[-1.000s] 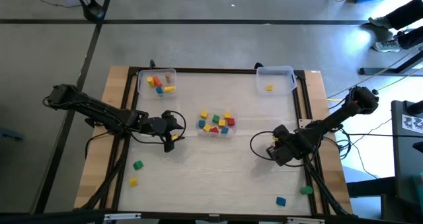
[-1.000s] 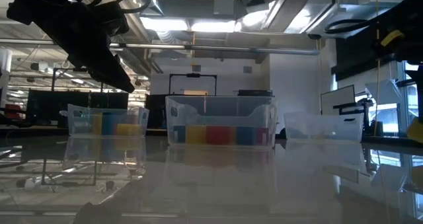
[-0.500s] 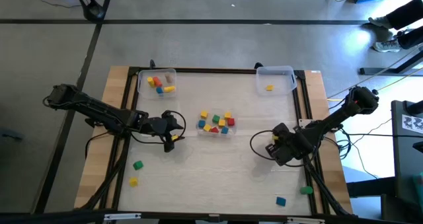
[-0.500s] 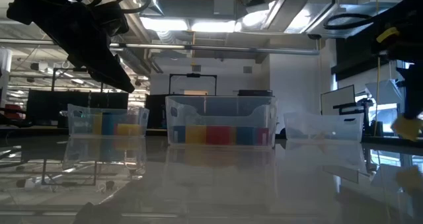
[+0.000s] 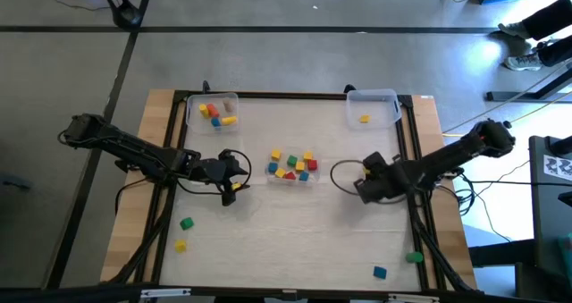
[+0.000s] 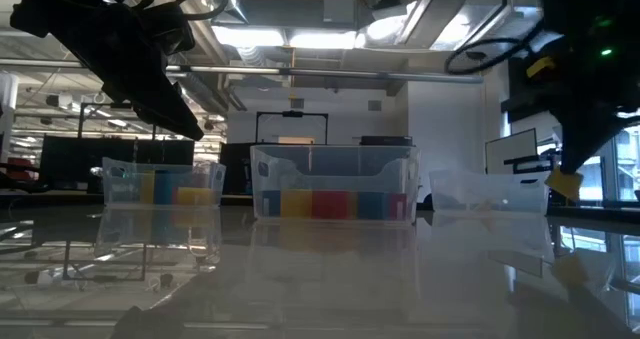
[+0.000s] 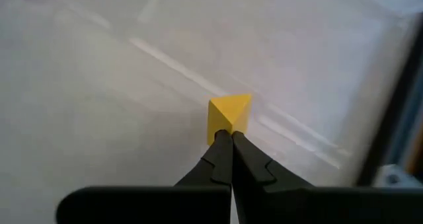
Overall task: Sort blocks by size
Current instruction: Put the yellow triangular block into the top right transparent bin, then put the green triangular block into the top right transparent bin
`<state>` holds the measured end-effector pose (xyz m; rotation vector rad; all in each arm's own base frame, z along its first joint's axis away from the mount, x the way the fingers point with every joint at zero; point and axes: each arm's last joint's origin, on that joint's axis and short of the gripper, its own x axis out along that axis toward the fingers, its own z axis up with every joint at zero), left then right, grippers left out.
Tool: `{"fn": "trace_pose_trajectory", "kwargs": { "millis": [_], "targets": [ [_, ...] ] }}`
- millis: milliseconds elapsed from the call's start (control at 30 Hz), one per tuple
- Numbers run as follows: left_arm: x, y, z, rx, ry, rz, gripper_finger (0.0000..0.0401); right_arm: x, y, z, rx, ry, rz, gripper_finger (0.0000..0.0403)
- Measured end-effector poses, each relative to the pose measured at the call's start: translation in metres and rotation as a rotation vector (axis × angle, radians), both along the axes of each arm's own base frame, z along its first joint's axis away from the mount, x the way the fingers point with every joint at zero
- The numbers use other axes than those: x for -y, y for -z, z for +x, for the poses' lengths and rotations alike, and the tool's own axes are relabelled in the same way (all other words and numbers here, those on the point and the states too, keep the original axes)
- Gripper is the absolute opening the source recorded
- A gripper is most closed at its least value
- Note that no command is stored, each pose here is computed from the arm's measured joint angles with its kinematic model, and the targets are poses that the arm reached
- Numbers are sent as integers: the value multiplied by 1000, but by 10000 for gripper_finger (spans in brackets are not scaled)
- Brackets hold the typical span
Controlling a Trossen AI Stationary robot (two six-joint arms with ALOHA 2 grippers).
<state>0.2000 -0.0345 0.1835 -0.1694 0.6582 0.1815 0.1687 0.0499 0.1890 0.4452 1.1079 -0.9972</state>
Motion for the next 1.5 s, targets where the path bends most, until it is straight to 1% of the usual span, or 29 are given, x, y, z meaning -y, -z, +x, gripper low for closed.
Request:
{"fn": "trace_pose_trajectory", "kwargs": {
  "millis": [100,300,467,700,833,967,1133,1233,1300,1500],
  "targets": [
    [0,0,0,0,0,0,210,14,-8,5,-24,10,-42,0],
    [0,0,0,0,1,1,210,45,-37,16,-3,11,-120,0],
    [0,0,0,0,1,2,210,77,-55,22,-31,24,-179,0],
    [0,0,0,-2,12,15,210,126,-59,22,-51,79,-226,0],
    [0,0,0,2,12,14,210,151,-62,21,-28,106,-262,1],
    [0,0,0,2,9,11,210,171,-65,20,19,131,-289,1],
    [0,0,0,5,8,10,210,189,-67,14,58,190,-307,2],
    [0,0,0,5,8,9,210,195,-67,10,78,234,-289,20],
    [0,0,0,5,10,6,210,197,-67,8,82,242,-281,44],
    [0,0,0,-2,18,16,210,196,-67,9,72,215,-285,122]
  ]
}}
